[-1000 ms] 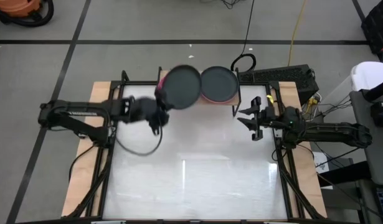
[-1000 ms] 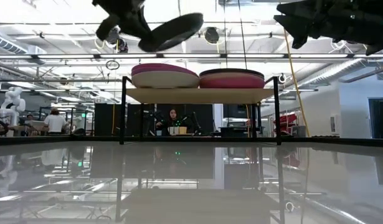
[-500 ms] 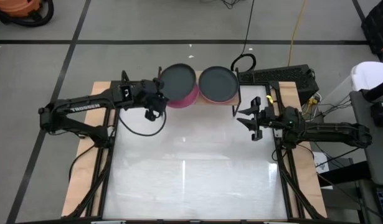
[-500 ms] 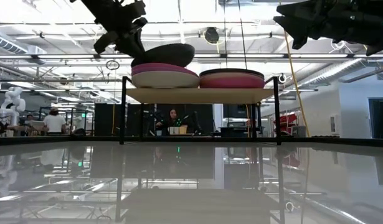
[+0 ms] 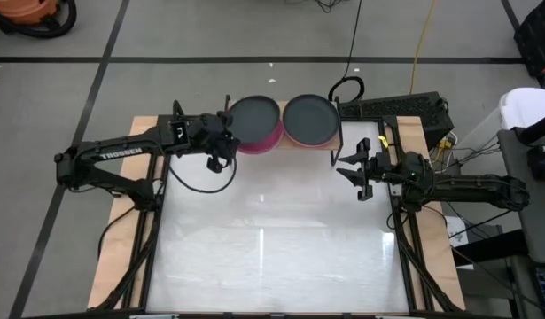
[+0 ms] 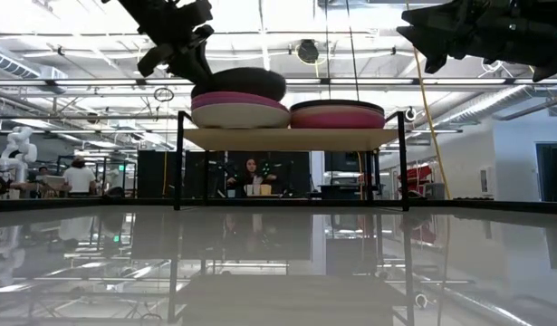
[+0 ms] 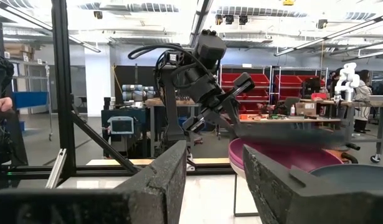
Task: Place and stack plates onto a shelf
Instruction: Stack the black plate on top of the pink plate on the shelf, then return to Home Position
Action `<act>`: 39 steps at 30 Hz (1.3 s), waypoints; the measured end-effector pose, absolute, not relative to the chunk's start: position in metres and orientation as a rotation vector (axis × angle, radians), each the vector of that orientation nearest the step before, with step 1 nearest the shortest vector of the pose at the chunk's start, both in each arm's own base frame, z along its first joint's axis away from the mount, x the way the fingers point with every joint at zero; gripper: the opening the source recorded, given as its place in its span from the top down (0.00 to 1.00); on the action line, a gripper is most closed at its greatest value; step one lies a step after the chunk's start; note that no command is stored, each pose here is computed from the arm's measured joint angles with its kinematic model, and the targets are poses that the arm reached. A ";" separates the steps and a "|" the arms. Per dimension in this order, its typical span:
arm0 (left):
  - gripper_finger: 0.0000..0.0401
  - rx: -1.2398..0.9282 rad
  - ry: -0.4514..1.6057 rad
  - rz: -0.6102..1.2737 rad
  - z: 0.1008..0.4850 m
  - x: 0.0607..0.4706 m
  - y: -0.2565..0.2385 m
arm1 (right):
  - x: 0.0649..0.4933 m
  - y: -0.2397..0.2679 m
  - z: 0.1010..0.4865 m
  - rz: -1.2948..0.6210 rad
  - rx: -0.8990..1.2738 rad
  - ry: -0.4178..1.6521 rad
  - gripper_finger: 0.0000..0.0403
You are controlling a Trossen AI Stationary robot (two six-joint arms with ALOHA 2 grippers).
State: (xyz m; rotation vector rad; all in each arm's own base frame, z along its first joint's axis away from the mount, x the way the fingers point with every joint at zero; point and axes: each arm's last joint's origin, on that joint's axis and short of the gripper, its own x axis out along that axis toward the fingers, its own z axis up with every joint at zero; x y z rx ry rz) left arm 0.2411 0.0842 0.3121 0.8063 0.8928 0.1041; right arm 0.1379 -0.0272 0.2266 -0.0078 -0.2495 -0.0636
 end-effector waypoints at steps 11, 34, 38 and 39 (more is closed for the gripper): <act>0.72 0.796 0.802 0.165 0.324 0.241 0.080 | 0.138 -0.027 0.226 -0.065 -0.013 -0.240 0.66; 0.72 0.323 0.205 0.324 0.407 0.114 0.027 | 0.136 -0.027 0.223 -0.064 -0.001 -0.208 0.66; 0.72 0.264 0.177 0.325 0.401 0.095 0.023 | 0.132 -0.028 0.221 -0.081 0.000 -0.178 0.66; 0.72 0.258 0.172 0.326 0.397 0.091 0.022 | 0.130 -0.028 0.221 -0.087 0.000 -0.168 0.66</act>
